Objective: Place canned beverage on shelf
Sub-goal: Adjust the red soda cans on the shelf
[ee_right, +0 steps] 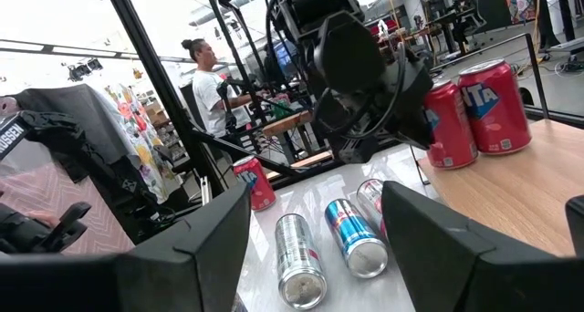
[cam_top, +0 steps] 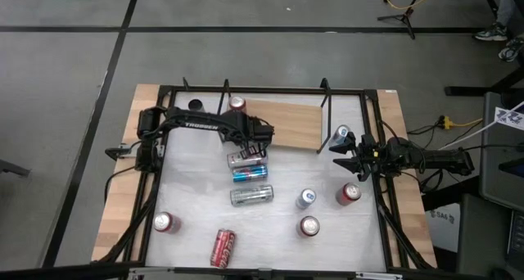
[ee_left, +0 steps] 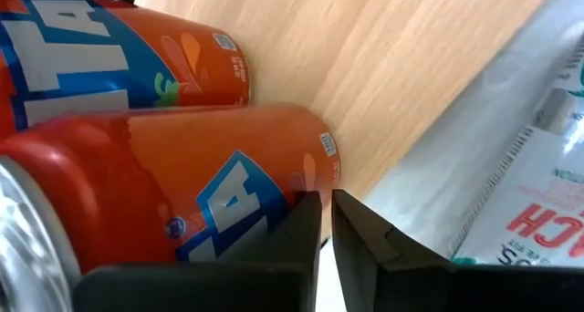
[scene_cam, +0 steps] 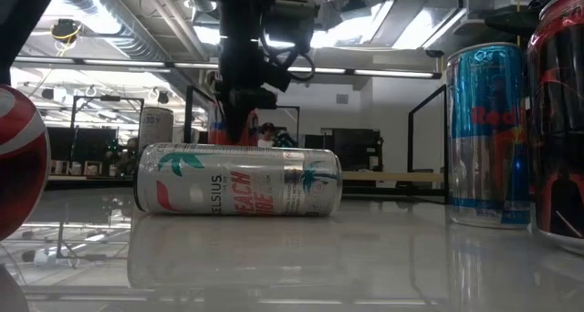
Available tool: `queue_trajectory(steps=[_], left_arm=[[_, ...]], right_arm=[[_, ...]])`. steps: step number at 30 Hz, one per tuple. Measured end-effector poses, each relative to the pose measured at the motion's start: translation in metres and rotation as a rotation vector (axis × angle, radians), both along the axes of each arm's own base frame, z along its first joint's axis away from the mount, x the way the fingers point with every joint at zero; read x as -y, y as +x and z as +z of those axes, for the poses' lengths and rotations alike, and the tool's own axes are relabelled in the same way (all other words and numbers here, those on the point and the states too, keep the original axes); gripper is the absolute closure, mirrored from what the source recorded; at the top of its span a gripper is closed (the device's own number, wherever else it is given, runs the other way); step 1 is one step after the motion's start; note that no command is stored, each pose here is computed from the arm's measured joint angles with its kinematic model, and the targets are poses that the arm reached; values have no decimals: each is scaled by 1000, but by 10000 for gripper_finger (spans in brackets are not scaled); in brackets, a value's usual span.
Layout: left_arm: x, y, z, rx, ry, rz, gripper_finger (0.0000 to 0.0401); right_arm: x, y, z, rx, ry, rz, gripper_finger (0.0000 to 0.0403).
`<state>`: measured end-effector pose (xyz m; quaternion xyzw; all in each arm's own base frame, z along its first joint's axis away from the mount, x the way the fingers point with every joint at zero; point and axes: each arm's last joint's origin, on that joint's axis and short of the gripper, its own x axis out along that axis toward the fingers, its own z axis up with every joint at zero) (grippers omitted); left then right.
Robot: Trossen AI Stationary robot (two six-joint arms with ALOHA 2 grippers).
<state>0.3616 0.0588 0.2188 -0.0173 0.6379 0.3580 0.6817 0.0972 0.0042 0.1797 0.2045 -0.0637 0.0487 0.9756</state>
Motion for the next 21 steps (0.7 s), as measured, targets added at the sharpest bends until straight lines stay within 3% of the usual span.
queue_trajectory(steps=[9, 21], left_arm=[[-2, 0, 0, -20, 2, -35, 390], [26, -2, 0, -78, -55, -111, 390]], right_arm=[[0, 0, 0, 0, 0, 0, 164], [0, 0, 0, 0, 0, 0, 164]])
